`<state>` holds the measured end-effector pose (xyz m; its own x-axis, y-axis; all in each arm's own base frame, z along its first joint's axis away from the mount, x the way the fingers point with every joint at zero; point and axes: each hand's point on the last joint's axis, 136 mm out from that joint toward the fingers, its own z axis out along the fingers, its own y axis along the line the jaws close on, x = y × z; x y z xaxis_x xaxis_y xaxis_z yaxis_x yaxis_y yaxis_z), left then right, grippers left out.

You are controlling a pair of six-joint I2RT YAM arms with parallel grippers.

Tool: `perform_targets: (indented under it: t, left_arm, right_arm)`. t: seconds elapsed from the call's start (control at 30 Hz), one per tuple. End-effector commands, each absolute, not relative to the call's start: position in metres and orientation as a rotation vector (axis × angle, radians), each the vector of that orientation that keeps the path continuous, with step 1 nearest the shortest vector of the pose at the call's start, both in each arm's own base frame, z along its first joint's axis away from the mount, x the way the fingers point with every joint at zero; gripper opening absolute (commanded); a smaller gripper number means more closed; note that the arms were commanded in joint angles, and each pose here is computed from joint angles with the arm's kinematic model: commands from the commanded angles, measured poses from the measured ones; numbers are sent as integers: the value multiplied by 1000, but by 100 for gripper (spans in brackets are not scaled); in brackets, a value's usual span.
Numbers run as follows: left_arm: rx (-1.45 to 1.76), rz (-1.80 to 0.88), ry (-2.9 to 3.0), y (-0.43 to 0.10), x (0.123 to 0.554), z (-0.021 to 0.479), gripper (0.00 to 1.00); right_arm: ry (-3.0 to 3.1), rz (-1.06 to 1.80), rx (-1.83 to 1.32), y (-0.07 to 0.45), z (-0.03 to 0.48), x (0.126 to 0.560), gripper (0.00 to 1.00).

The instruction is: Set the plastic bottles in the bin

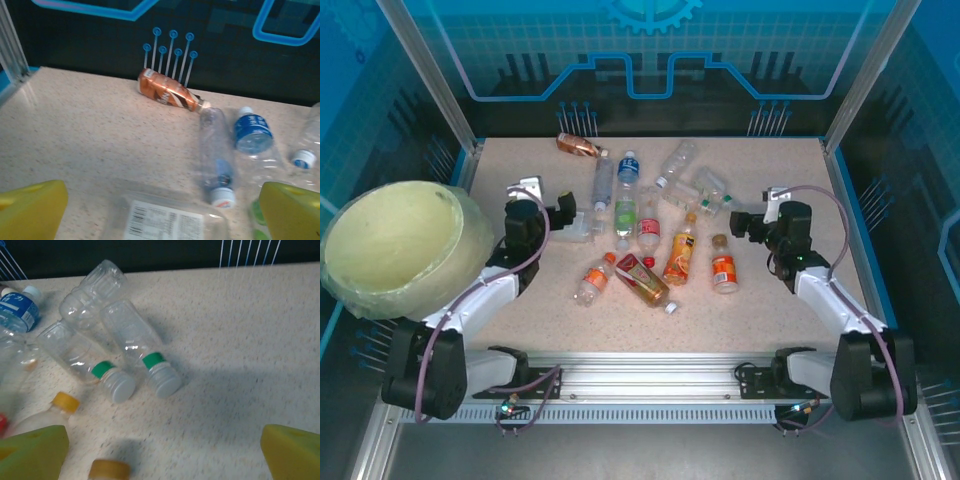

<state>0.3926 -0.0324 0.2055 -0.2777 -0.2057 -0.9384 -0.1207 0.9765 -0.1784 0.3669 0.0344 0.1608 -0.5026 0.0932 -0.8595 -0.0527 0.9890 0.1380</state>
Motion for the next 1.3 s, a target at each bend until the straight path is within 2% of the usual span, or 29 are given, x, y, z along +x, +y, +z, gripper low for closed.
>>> perform_targets:
  t: [0.0, 0.23, 0.37, 0.53, 0.63, 0.97, 1.27]
  left_arm:
    - [-413, -189, 2010, -38, 375, 177, 99]
    - [-514, -545, 2058, -74, 357, 184, 99]
    - [-471, -644, 2034, -85, 346, 187, 99]
    - [-464, -670, 2043, -87, 334, 186, 99]
    - [-450, -698, 2061, -91, 328, 184, 99]
    - [-437, -954, 2081, -131, 322, 181, 99]
    - [-280, -1043, 2106, -186, 318, 199, 99]
  right_arm:
    - [2321, 270, 160, 45, 132, 327, 100]
    - [2563, 456, 154, 83, 98, 281, 100]
    - [2624, 419, 84, 97, 85, 276, 100]
    - [2738, 167, 101, 86, 61, 270, 100]
    - [2776, 150, 69, 91, 49, 263, 99]
    - [2793, 108, 81, 97, 30, 259, 76]
    - [2676, 143, 29, 101, 53, 259, 57]
